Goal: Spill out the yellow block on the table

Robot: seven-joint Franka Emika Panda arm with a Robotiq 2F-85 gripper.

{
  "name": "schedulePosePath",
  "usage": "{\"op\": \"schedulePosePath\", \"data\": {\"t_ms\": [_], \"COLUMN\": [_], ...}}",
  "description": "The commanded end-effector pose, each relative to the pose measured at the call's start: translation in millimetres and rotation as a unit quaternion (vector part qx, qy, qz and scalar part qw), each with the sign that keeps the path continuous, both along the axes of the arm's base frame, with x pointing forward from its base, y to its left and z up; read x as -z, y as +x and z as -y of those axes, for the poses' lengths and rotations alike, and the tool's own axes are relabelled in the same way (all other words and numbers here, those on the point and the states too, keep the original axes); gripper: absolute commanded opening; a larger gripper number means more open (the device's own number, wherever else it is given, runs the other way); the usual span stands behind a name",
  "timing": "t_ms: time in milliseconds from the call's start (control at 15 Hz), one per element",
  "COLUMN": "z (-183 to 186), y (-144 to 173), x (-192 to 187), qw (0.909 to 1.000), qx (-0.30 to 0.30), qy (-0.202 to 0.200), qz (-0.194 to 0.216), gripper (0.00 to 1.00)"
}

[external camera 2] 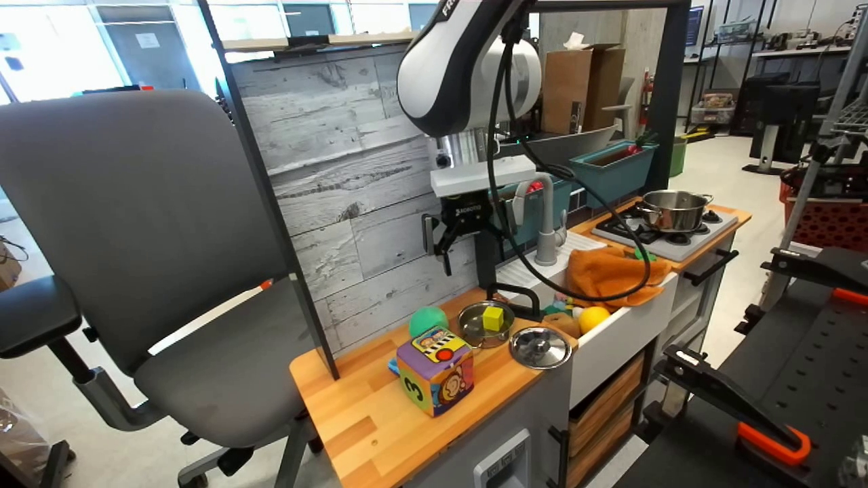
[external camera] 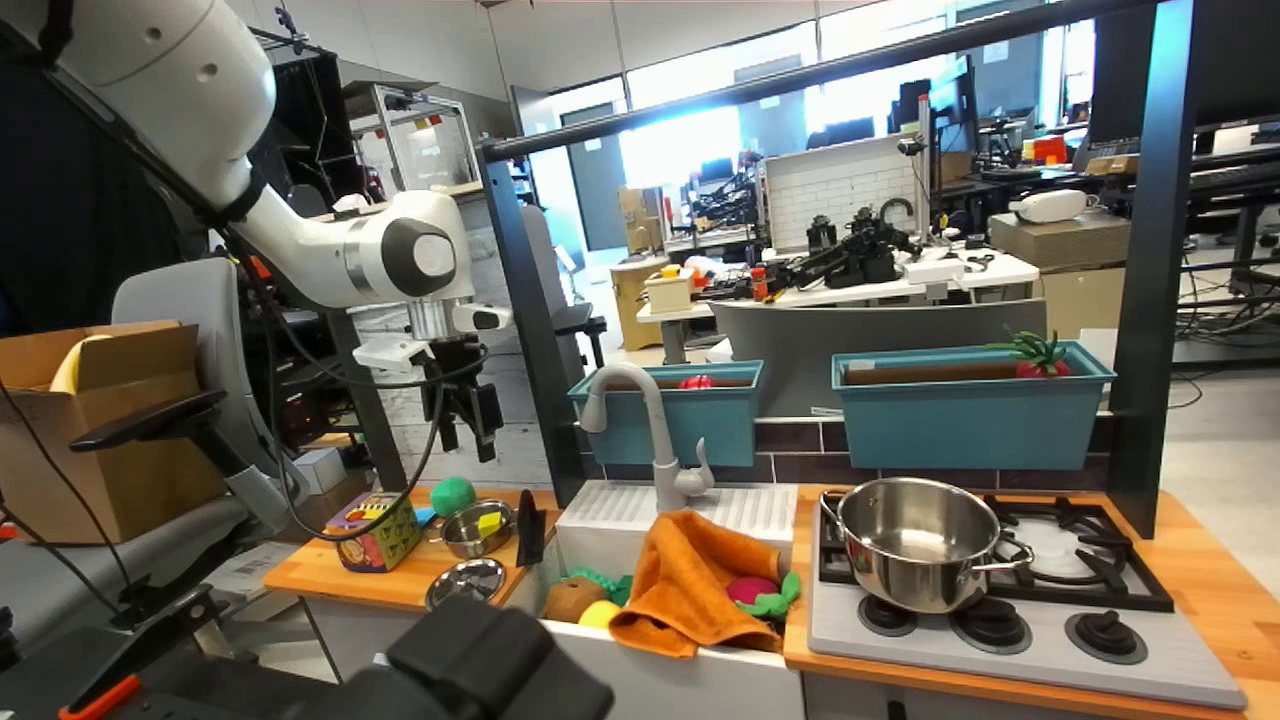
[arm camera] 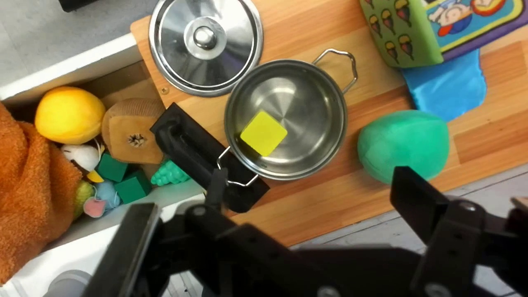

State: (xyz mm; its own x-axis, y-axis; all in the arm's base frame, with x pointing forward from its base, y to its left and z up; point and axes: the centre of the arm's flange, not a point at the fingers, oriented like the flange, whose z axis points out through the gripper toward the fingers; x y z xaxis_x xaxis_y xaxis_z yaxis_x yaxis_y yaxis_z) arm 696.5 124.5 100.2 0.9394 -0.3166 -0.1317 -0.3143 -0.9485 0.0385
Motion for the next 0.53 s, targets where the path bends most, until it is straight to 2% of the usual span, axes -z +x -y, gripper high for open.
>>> {"op": "schedulePosePath", "data": {"t_ms": [0, 333, 467], "z": [14.3, 21.4, 21.6], "y": [61.8, 58.0, 47.0], "x": [25.7, 52.1, 57.0], "qw": [0.9980, 0.9939, 0.9935], "qx": [0.057, 0.082, 0.077], "qy": [-0.027, -0.073, -0.083], "qz": [-0.002, -0.006, -0.010], "gripper": [1.00, 1.00, 1.00]}}
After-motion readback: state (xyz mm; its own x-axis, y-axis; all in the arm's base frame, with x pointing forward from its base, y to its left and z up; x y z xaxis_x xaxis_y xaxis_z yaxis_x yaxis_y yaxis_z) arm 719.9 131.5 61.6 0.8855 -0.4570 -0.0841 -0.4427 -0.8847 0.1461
